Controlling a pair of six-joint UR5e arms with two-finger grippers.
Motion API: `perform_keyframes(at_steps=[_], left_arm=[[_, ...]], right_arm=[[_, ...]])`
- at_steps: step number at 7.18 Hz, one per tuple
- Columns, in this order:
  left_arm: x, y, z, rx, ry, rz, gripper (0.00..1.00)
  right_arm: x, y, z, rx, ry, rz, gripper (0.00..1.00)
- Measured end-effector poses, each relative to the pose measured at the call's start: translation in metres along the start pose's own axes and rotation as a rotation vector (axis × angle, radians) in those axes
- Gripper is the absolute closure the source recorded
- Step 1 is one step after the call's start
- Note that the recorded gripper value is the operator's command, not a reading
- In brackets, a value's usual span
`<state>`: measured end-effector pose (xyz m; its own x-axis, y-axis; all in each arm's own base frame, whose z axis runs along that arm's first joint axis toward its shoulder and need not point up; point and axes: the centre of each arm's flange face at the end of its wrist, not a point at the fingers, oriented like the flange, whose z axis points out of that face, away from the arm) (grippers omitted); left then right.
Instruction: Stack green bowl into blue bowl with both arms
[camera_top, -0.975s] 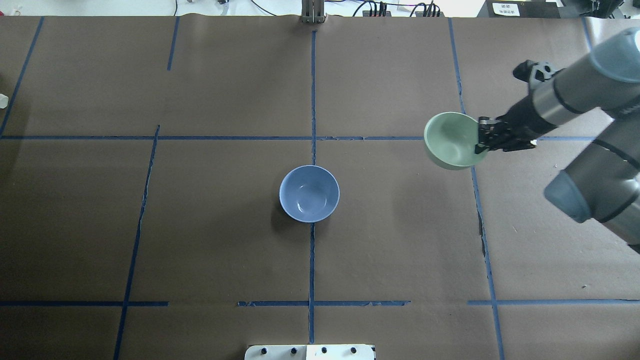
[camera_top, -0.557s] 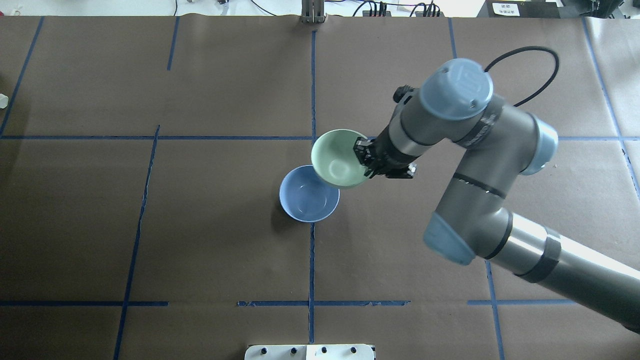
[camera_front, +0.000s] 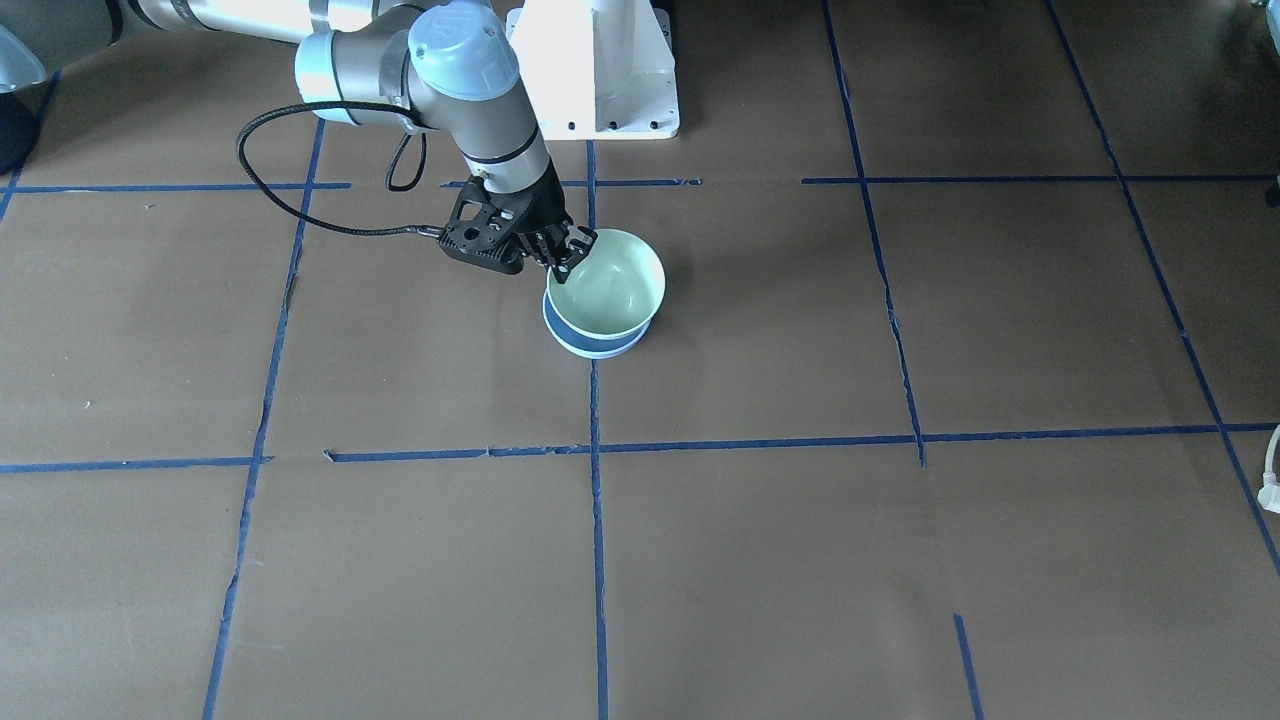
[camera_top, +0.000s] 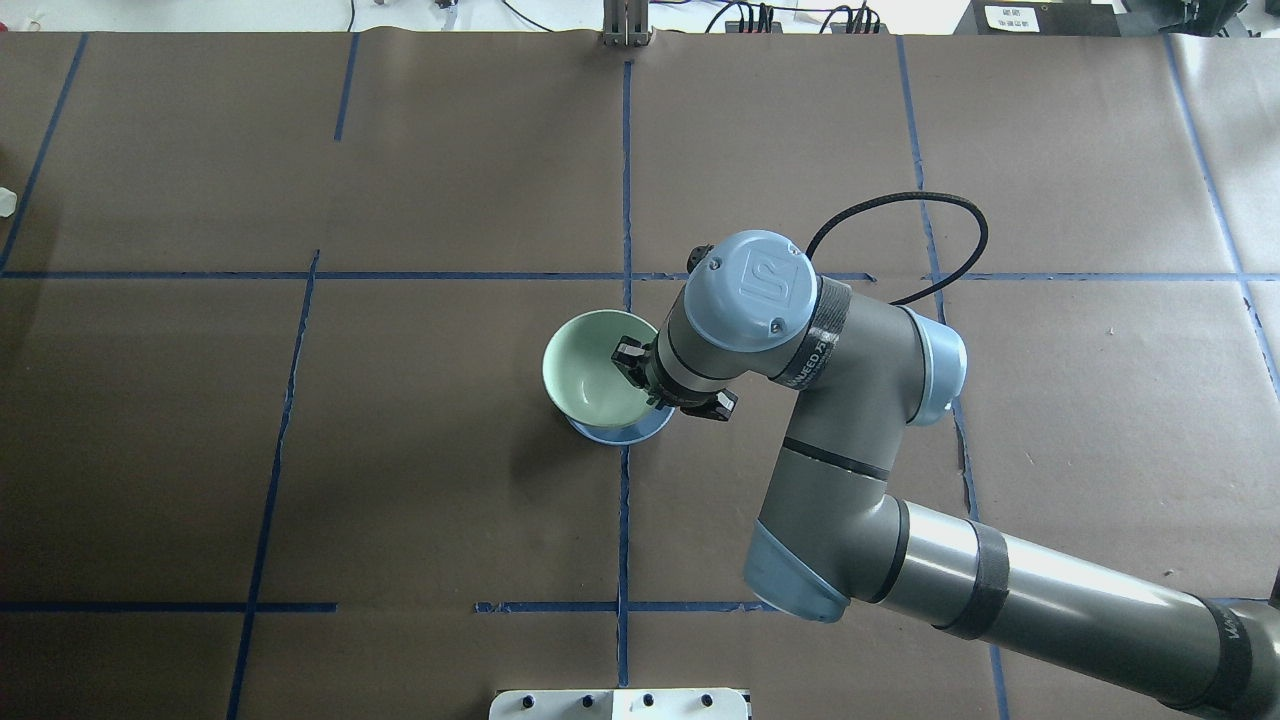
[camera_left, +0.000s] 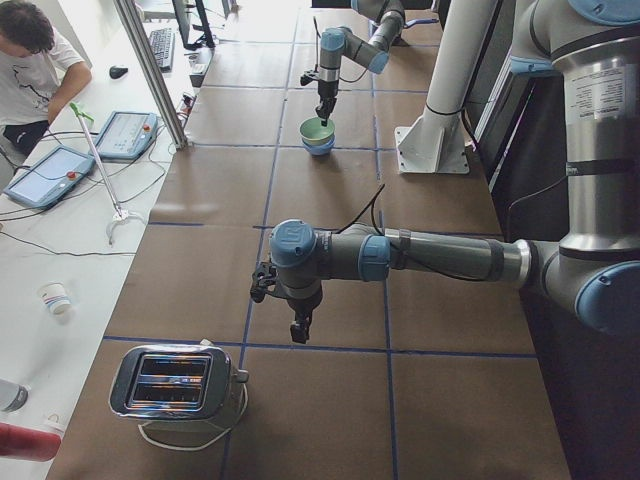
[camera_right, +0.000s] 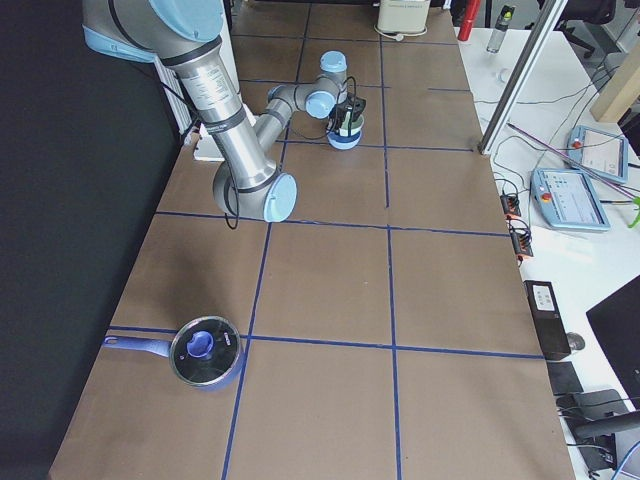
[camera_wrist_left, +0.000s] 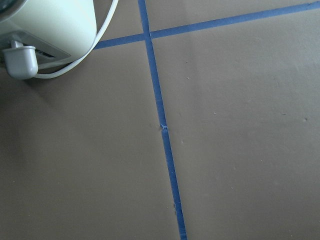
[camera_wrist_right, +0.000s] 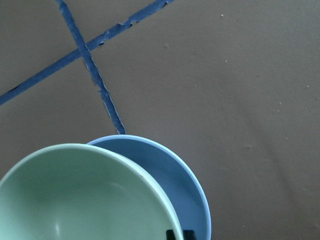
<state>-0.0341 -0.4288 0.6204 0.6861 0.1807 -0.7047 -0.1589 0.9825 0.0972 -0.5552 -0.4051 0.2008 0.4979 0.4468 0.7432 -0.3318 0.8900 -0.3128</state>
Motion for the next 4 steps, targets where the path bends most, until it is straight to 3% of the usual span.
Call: perform_keyframes(at_steps=[1, 2, 3, 4], left_arm=[[0.001, 0.0, -0.001, 0.001, 0.003, 0.0, 0.0], [0.001, 0.0, -0.001, 0.002, 0.003, 0.001, 0.0], [0.002, 0.0, -0.002, 0.003, 0.004, 0.001, 0.0], [0.002, 0.0, -0.001, 0.003, 0.005, 0.001, 0.0]], right_arm=[[0.001, -0.001, 0.006, 0.012, 0.008, 0.003, 0.82], [0.003, -0.004, 0.011, 0.029, 0.015, 0.006, 0.32], [0.005, -0.005, 0.015, 0.038, 0.022, 0.007, 0.0], [0.007, -0.005, 0.019, 0.041, 0.029, 0.003, 0.0]])
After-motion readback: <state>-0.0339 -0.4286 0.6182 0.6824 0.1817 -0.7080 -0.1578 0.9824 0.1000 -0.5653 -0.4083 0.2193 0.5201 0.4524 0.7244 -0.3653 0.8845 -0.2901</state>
